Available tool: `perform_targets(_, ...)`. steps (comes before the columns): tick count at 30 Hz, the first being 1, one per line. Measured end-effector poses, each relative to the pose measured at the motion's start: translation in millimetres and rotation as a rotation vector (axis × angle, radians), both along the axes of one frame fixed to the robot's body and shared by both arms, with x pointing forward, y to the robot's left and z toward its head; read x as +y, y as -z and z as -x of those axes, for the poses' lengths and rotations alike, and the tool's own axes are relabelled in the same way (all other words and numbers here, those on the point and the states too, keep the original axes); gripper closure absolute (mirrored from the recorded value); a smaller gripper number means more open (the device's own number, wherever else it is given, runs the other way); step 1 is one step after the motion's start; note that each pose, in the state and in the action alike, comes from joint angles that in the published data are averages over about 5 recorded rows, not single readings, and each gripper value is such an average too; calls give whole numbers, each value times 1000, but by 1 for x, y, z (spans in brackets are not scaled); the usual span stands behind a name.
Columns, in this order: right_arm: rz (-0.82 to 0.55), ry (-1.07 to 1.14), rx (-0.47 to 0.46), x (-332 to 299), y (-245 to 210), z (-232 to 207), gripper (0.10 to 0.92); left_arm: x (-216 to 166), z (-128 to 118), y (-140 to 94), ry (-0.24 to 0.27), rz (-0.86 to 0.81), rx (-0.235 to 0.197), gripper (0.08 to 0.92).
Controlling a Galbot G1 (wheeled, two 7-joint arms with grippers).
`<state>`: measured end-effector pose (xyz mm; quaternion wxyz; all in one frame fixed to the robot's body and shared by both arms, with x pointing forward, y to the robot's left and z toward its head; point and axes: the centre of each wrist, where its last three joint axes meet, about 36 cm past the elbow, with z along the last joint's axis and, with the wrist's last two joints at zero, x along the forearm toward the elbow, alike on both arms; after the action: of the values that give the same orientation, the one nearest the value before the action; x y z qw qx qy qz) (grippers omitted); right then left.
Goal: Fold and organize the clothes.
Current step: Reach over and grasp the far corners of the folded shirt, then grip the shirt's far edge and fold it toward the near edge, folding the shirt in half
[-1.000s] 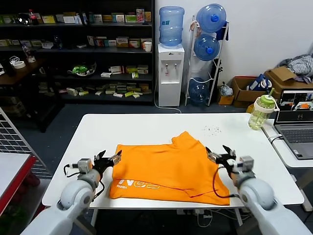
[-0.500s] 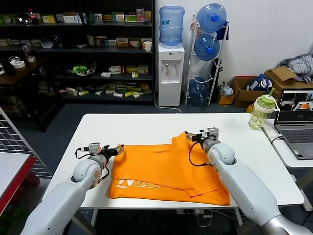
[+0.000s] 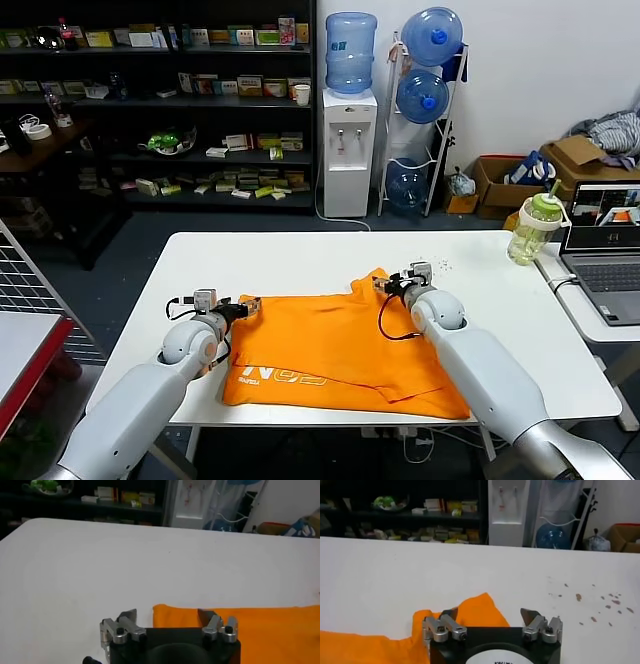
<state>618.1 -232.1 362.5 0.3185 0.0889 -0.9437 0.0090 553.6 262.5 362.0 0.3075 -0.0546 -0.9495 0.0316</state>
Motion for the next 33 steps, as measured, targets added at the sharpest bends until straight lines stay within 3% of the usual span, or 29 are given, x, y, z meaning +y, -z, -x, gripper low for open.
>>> perform_targets(6, -1, -4, 24, 1, 6, -2, 420, -3, -2, 1, 8, -16, 2, 232)
perform_targets(22, -19, -34, -15, 2, 11, 5, 869, -6, 0, 6, 11, -36, -19, 691)
perform_targets(29, -49, -31, -91, -2, 6, 11, 898, -7, 5, 8, 17, -43, -35, 883)
perform_targets(33, -65, -26, -132, -6, -1, 18, 898, -7, 8, 5, 15, -43, -58, 908)
